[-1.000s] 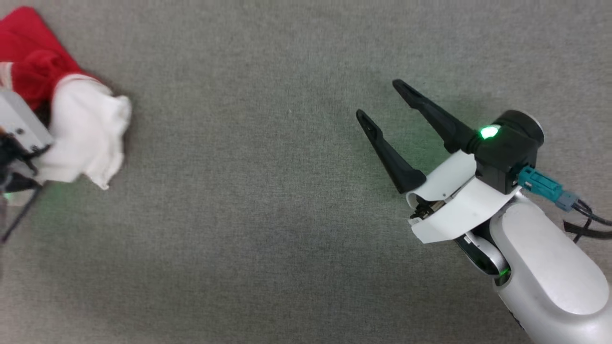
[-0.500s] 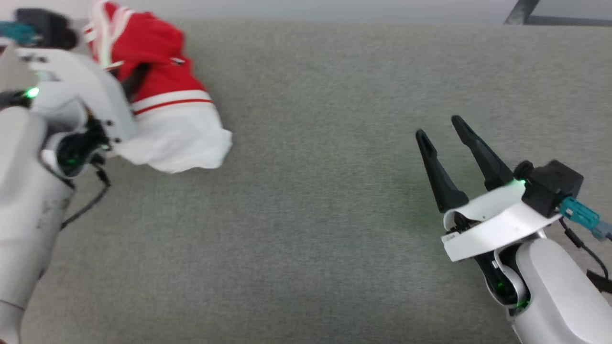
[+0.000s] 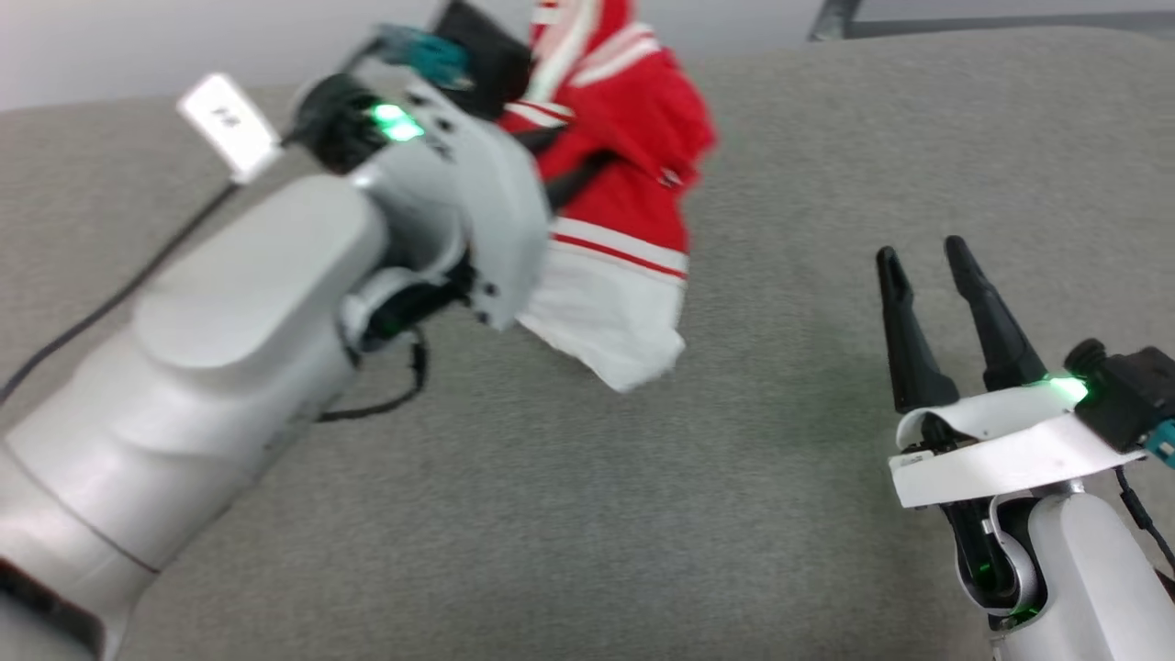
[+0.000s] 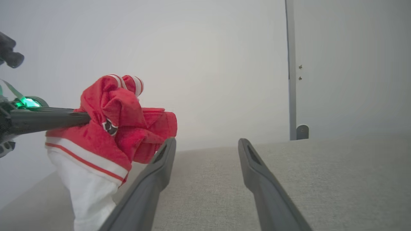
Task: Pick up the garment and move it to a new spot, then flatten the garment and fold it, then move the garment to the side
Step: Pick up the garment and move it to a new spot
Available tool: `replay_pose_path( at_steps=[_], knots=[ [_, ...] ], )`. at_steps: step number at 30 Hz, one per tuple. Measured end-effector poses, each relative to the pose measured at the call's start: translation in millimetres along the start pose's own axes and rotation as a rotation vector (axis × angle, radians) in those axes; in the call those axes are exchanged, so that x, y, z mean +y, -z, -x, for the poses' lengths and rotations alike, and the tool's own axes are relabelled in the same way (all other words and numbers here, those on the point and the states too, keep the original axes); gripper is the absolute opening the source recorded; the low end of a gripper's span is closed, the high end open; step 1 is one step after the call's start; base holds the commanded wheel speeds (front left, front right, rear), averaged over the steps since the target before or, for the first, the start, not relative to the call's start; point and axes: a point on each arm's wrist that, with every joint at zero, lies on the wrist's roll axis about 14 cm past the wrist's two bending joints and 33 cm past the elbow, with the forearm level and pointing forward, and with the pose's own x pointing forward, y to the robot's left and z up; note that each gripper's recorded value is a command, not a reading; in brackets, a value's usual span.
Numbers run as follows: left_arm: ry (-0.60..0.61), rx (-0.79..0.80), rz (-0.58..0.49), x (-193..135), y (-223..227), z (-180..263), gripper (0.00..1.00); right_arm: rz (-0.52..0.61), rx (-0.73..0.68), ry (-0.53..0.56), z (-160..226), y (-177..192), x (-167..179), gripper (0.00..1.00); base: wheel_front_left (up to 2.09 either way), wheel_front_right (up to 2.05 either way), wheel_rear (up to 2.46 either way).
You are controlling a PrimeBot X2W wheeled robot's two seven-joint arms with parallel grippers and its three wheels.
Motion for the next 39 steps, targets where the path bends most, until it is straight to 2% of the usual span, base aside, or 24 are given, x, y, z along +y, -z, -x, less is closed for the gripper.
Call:
replay_pose_path(
  at_steps=[3, 6, 15, 21, 24, 25, 26, 27, 28, 39],
  knots=[
    [0.115, 0.015, -0.042, -35.7, -0.5, -20.7, 0.0, 0.003, -0.031, 0.054, 5.5, -10.5, -14.3, 1.0, 0.0, 0.0, 0.0],
    [0.189, 0.082, -0.064, -56.9, 16.2, -35.9, 0.0, 0.009, -0.049, 0.112, 13.2, -17.0, -30.5, 1.0, 0.0, 0.0, 0.0],
    [0.254, 0.349, -0.039, -69.1, 95.4, -53.2, 0.0, 0.029, -0.056, 0.223, 30.3, -21.1, -61.2, 1.0, 0.0, 0.0, 0.0],
    [0.267, 0.441, -0.032, -73.4, 129.6, -55.0, 0.0, 0.029, -0.041, 0.253, 33.5, -14.6, -69.5, 1.0, 0.0, 0.0, 0.0],
    [0.25, 0.432, -0.023, -70.0, 130.5, -56.0, 0.0, 0.023, -0.038, 0.238, 29.0, -12.1, -65.4, 1.0, 0.0, 0.0, 0.0],
    [0.246, 0.42, -0.012, -69.8, 129.3, -56.3, 0.24, 0.024, -0.038, 0.229, 26.6, -12.3, -63.7, 1.0, 0.0, 0.0, 0.0],
    [0.242, 0.404, -0.004, -69.4, 126.9, -56.4, 0.24, 0.025, -0.039, 0.221, 24.9, -12.5, -61.9, 1.0, 0.0, 0.0, 0.0],
    [0.235, 0.381, 0.004, -68.4, 123.1, -56.4, 0.69, 0.026, -0.037, 0.216, 24.5, -11.9, -60.7, 1.0, 0.0, 0.0, 0.0],
    [0.227, 0.358, 0.017, -66.7, 118.6, -56.0, 1.0, 0.031, -0.032, 0.21, 24.4, -11.5, -60.0, 1.0, 0.0, 0.0, 0.0],
    [0.106, 0.076, 0.157, -46.1, 64.8, -17.5, 1.0, 0.057, 0.014, 0.131, 33.4, -7.5, -45.1, 1.0, 0.0, 0.0, 0.0]
  ],
)
